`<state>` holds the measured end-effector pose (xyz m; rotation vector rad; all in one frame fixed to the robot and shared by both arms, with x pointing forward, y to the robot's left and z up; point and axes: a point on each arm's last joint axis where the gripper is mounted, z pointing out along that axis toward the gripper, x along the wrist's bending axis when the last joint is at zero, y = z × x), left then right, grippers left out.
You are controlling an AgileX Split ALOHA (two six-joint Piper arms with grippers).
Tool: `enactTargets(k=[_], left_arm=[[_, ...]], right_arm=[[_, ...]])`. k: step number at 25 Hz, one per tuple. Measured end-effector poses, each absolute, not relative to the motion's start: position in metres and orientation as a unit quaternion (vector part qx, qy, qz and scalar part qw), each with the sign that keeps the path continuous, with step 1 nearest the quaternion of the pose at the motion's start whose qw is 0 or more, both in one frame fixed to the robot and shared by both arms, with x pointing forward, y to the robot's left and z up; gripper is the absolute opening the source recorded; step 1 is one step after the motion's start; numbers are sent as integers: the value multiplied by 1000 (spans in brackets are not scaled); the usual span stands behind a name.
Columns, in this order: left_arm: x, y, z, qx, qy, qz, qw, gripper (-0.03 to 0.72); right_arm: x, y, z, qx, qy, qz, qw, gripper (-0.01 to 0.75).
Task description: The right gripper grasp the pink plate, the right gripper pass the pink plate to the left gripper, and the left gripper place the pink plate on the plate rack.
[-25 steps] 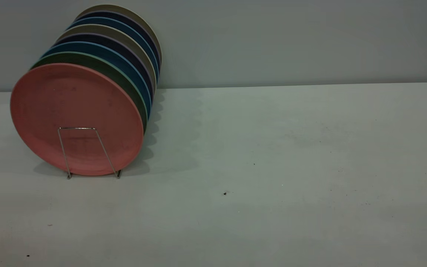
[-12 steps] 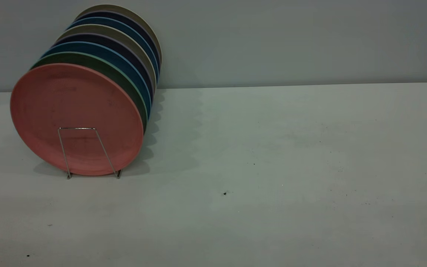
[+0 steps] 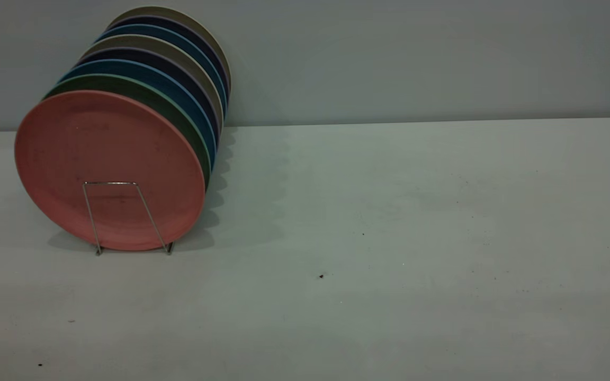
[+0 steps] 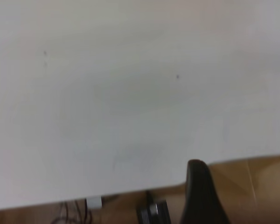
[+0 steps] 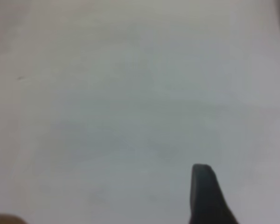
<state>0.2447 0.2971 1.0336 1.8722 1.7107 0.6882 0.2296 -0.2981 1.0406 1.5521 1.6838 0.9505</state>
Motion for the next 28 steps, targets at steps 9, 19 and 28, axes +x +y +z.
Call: enactTargets(k=[9, 19, 28], left_arm=[[222, 296, 1033, 666, 607, 309, 304, 499], [222, 296, 1033, 666, 607, 310, 304, 499], [222, 296, 1033, 666, 607, 310, 304, 499]], right_arm=[[230, -298, 1041, 601, 634, 358, 330, 429], [230, -298, 1041, 601, 634, 359, 329, 429], [230, -298, 1041, 601, 634, 359, 329, 429]])
